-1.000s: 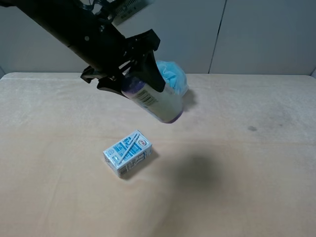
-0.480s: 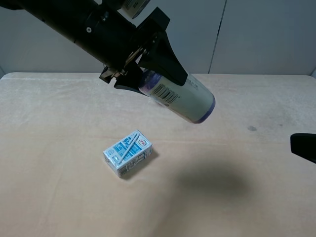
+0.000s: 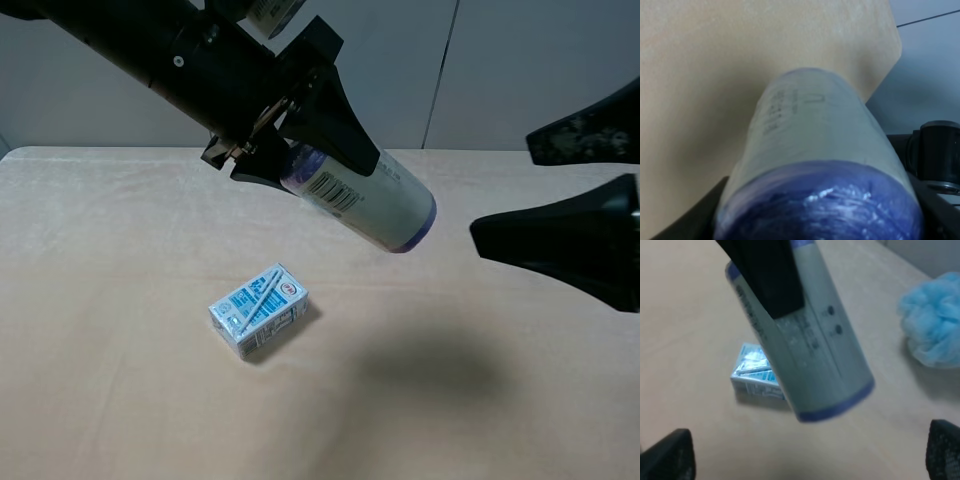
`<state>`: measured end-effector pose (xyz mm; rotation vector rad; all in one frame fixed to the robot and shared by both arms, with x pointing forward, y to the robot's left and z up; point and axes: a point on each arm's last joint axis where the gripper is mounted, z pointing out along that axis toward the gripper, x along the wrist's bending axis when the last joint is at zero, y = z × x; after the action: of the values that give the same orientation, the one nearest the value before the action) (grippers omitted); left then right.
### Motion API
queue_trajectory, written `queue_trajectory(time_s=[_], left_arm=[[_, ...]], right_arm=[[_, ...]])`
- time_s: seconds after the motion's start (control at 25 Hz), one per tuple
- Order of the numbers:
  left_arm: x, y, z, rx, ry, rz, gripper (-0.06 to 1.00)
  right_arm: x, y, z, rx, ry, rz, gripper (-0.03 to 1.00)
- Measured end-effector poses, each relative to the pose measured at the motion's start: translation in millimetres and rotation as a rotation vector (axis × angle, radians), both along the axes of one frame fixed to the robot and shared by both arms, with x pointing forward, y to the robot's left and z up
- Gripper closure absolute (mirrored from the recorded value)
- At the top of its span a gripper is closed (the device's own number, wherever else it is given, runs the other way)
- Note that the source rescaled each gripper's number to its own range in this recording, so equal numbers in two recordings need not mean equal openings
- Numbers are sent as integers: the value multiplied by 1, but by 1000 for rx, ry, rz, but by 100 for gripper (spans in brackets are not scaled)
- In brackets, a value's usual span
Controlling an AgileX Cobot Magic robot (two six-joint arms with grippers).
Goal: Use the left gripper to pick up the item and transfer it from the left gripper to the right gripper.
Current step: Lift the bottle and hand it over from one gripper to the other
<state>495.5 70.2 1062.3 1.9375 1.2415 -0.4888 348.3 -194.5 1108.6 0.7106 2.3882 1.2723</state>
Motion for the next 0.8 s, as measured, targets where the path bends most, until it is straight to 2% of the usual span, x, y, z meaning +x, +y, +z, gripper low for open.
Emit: queue_trajectory(time_s=[0.36,0.8], left_arm=[[0,0,0,0,-2,-1,94],[0,0,0,0,-2,-1,94]], right_arm=[[32,44,-23,-38,-32,61,-3],[60,63,-48,-95,-46,34,-3]])
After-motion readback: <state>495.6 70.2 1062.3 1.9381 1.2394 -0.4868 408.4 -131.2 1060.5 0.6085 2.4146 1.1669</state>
